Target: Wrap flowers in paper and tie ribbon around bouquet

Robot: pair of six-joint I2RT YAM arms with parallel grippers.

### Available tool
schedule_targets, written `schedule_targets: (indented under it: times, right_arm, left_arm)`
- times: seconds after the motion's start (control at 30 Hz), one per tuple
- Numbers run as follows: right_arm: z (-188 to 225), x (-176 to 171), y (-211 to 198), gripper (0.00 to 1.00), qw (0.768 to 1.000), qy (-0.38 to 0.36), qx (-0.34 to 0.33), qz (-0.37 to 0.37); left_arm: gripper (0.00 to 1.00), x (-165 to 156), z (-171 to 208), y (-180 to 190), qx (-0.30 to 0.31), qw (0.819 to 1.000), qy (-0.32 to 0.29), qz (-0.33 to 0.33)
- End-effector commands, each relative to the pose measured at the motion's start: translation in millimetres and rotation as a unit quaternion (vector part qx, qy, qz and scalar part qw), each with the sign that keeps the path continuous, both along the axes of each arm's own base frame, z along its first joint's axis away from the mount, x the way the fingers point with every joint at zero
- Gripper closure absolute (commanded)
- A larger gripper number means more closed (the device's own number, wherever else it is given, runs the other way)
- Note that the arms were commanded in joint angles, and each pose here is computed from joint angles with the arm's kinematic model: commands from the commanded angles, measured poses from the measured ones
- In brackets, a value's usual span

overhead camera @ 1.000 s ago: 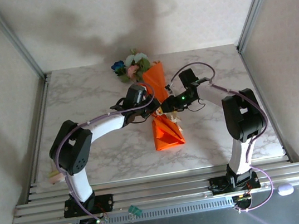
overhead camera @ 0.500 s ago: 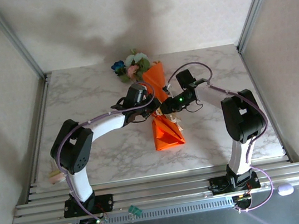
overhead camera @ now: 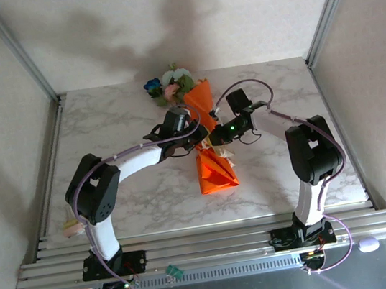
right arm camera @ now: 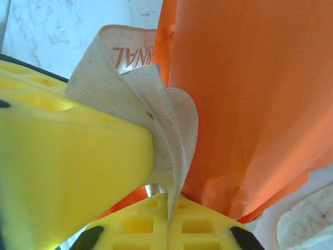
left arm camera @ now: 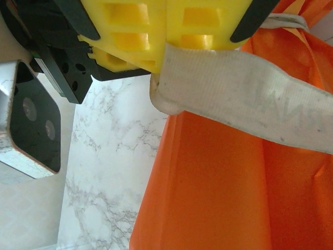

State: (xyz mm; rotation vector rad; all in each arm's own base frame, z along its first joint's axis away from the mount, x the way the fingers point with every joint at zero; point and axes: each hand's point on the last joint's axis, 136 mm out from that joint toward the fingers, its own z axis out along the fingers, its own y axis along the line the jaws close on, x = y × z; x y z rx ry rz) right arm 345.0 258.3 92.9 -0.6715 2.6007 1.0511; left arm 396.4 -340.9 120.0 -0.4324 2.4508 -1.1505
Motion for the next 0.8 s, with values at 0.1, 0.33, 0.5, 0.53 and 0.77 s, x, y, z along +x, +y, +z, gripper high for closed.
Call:
schedule_targets:
  times: [0.1,0.33,0.5,0.53,0.77]
  right_arm:
    - [30,-3,1,1.0,1.0,0.0,0.025,0.005]
    - [36,-7,-7,1.0,0.999,0.033,0.042,-0.006]
    - [35,-7,-6,1.0,0.996,0.054,0.063,-0.013]
    - [34,-7,-6,1.0,0.996,0.057,0.064,-0.014]
    - [32,-6,-3,1.0,0.994,0.073,0.082,-0.016]
  left_arm:
    - [0.76,0,25,6,0.0,1.0,-0.009,0.004]
    - [0.56,-9,40,28,0.023,0.999,-0.001,0.04]
    - [0.7,-33,39,31,-0.025,0.997,0.055,0.055]
    - [0.74,-38,35,32,-0.035,0.995,0.071,0.059]
    - [0.94,-52,19,10,-0.114,0.981,0.146,0.061]
